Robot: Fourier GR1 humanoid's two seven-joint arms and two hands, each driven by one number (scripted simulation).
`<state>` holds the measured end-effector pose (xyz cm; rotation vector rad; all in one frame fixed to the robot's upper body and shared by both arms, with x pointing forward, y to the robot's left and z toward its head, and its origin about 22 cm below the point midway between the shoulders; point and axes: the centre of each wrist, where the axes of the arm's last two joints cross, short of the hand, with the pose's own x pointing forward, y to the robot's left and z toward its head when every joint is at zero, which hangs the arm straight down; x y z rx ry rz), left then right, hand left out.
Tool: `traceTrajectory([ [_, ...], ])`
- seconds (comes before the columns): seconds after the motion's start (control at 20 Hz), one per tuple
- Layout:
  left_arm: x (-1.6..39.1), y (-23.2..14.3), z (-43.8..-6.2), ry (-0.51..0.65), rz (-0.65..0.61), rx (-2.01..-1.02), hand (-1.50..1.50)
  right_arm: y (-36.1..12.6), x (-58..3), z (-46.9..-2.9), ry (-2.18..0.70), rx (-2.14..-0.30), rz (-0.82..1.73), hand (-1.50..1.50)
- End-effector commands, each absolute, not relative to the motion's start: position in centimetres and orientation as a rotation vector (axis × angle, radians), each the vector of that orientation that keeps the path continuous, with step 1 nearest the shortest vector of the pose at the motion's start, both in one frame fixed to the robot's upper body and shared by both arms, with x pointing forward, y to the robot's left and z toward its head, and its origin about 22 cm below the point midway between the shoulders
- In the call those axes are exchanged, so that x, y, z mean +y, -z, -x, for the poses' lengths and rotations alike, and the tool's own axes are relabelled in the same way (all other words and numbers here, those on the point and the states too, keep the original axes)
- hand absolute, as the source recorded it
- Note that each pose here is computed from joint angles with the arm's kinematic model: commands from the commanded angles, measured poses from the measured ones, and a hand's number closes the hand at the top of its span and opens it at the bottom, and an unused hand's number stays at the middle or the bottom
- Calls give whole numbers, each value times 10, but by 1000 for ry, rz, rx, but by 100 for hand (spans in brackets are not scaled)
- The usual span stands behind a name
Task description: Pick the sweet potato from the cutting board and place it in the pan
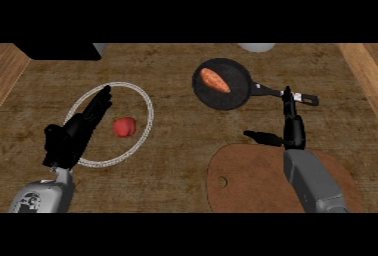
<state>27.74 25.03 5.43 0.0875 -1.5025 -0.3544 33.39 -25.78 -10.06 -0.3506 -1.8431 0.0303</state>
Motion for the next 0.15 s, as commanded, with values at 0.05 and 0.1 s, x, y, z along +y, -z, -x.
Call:
traceTrajectory([
  [0.05, 253, -46, -283, 354, -99, -1499, 0, 118, -264, -314, -21, -1856, 388, -150],
  [0.1, 251, -61, -272, 343, -89, -1508, 0, 127, -259, -304, -29, -1838, 398, -150],
])
